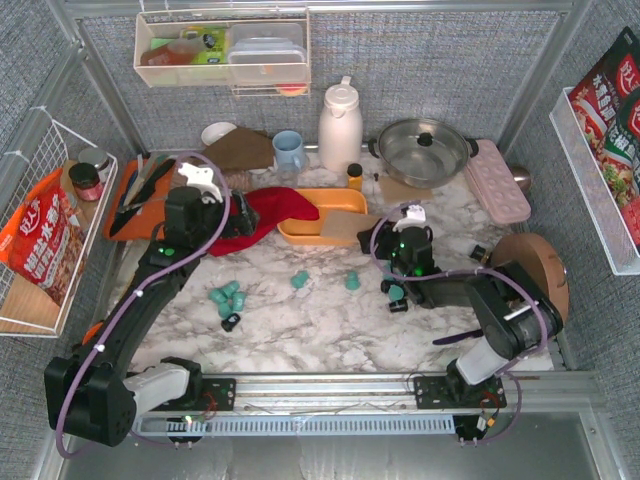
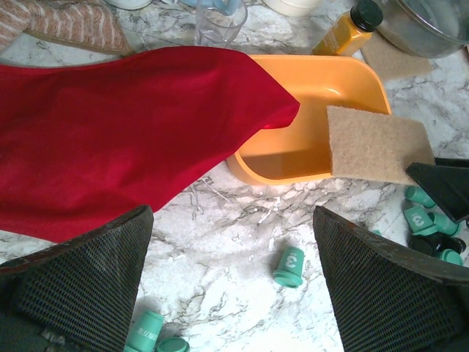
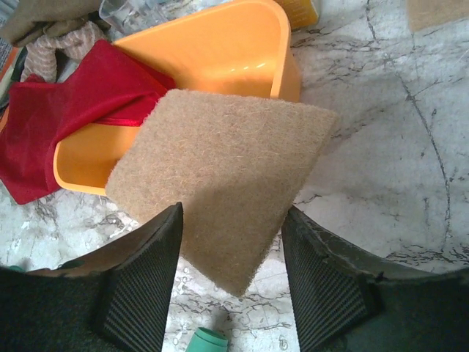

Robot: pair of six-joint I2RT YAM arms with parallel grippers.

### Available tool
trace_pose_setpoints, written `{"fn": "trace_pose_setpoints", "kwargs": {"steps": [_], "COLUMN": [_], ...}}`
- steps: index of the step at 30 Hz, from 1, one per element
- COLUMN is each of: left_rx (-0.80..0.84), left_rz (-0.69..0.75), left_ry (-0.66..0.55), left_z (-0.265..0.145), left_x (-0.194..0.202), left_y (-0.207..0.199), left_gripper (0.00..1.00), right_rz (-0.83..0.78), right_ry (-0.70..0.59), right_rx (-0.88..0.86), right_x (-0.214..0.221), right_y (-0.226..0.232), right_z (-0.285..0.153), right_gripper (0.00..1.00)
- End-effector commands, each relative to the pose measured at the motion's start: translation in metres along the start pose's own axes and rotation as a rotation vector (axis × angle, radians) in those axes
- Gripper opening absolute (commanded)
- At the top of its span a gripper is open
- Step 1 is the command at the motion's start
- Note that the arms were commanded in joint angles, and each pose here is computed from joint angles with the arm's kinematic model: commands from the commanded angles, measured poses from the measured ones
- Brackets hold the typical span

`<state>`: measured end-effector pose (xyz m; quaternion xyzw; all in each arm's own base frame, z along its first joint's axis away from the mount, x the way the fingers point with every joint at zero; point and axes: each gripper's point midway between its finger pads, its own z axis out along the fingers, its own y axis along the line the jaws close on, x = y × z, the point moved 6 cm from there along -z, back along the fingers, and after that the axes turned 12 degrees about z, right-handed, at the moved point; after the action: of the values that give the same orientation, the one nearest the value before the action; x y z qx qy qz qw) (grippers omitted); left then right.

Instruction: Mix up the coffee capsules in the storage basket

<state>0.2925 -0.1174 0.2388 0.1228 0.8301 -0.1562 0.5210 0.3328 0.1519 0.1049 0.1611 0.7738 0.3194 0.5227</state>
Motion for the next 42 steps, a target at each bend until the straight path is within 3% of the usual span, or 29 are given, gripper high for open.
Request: {"fn": "trace_pose_setpoints", "kwargs": {"steps": [1,11,18,24,38,42], "left_rx": [-0.002,0.002,0.003,-0.002,-0.030,-0.038], "left_rz": [0.005,0.007,0.010,0.013,0.035,0.039], "left_ry": [-0.026,-0.018,-0.014,-0.011,-0.008,-0.002], "left_z": [0.001,0.002,0.001,-0.001,-0.012,-0.013], "left_x": [-0.006,-0.005,-0.005,-0.005,-0.009,-0.008], "left_y": [0.000,-0.001,-0.003,-0.003,-0.002,-0.002], "left_gripper": [0.99,0.99,0.99,0.99,0.99,0.99], "right_rz": [-0.008,-0.029,-0.034,-0.033,-0.054,-0.131], "right_ry": [-0.033,-0.038,-0.043,-0.050,-0.101,-0.153], "right_rx": [-0.003,-0.005,-0.023,-0.036,-0.056,0.076], "right_x": [-0.006,-0.012,-0.017,-0.024,-0.067,-0.093], "right_y": [0.004,0.010,0.017,0.025,0.063,0.060], "right_z": [-0.002,-0.008,-0.012,-0.017,-0.042,-0.058], "right_gripper": [0.58,0.45,0.25,0.00,0.00,0.00]}}
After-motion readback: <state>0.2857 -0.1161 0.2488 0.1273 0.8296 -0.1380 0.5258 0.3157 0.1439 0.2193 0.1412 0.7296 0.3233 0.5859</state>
